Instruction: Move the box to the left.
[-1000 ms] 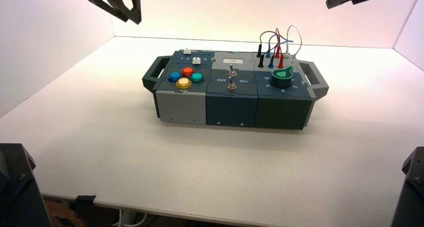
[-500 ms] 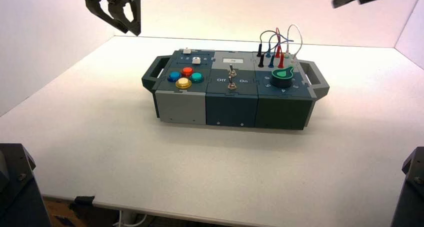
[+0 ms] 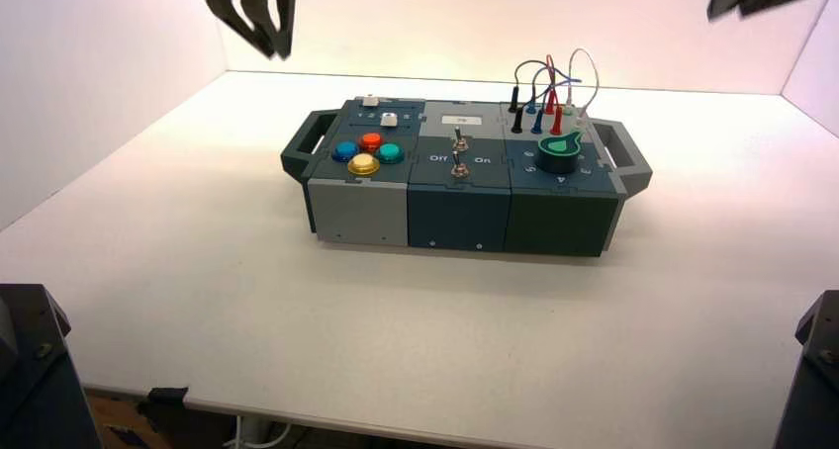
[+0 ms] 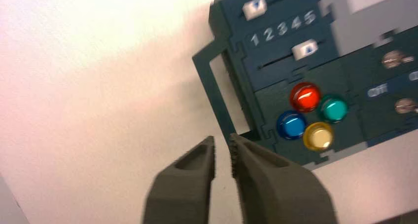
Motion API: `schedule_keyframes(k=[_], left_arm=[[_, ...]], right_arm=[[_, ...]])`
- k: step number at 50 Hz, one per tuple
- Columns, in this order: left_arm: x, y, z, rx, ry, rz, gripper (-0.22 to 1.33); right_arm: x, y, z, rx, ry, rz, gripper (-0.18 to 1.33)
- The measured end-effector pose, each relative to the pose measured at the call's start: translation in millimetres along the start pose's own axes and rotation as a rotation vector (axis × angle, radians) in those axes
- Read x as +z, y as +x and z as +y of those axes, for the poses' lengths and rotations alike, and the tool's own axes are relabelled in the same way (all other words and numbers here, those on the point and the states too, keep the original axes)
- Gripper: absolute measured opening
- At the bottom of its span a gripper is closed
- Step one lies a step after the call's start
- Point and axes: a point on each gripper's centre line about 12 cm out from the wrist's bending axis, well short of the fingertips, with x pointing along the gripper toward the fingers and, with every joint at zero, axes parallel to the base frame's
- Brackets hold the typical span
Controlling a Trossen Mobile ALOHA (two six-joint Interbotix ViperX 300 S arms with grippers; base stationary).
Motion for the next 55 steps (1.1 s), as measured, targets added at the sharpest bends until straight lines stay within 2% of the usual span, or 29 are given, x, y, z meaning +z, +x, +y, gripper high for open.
schedule_keyframes(k=[1,2,3,6,17,27,40,47,55], left_arm=[[0.1,3.5,1.3,-0.001,0.001,0.011,0.15],[0.3,4.7,1.9,-0.001,0.001,0.013,0.13],[-0.7,10.5,4.4,-0.001,0.0,0.032,0.02],[-2.0,18.6,8.5,-0.003,-0.005,0.056,-0.14],[-4.1,33.0,28.3,0.009,-0.044,0.065,-0.16],[-6.7,51.7,39.5,0.012,-0.068,0.085,-0.16],[-10.9,77.5,41.0,0.0,-0.079,0.132,-0.16],[-12.6,89.1,41.2,-0.011,-0.091,0.153,-0.16],[-14.3,95.9,39.9,-0.024,-0.107,0.164,-0.16]], right_arm=[[0.0,3.0,-1.0,-0.003,0.005,0.014,0.22],[0.0,3.0,-1.0,-0.003,0.005,0.014,0.22],[1.1,9.0,-3.0,-0.008,0.013,0.037,0.0],[3.4,16.9,-5.5,-0.014,0.02,0.066,-0.15],[12.3,53.5,-7.3,-0.015,0.036,0.192,-0.14],[3.1,92.4,-4.8,0.001,0.067,0.33,-0.14],[-5.0,118.8,-2.8,0.011,0.094,0.412,-0.14],[-14.1,133.3,-1.3,0.015,0.109,0.458,-0.14],[-15.9,141.4,7.5,0.026,0.085,0.474,-0.14]])
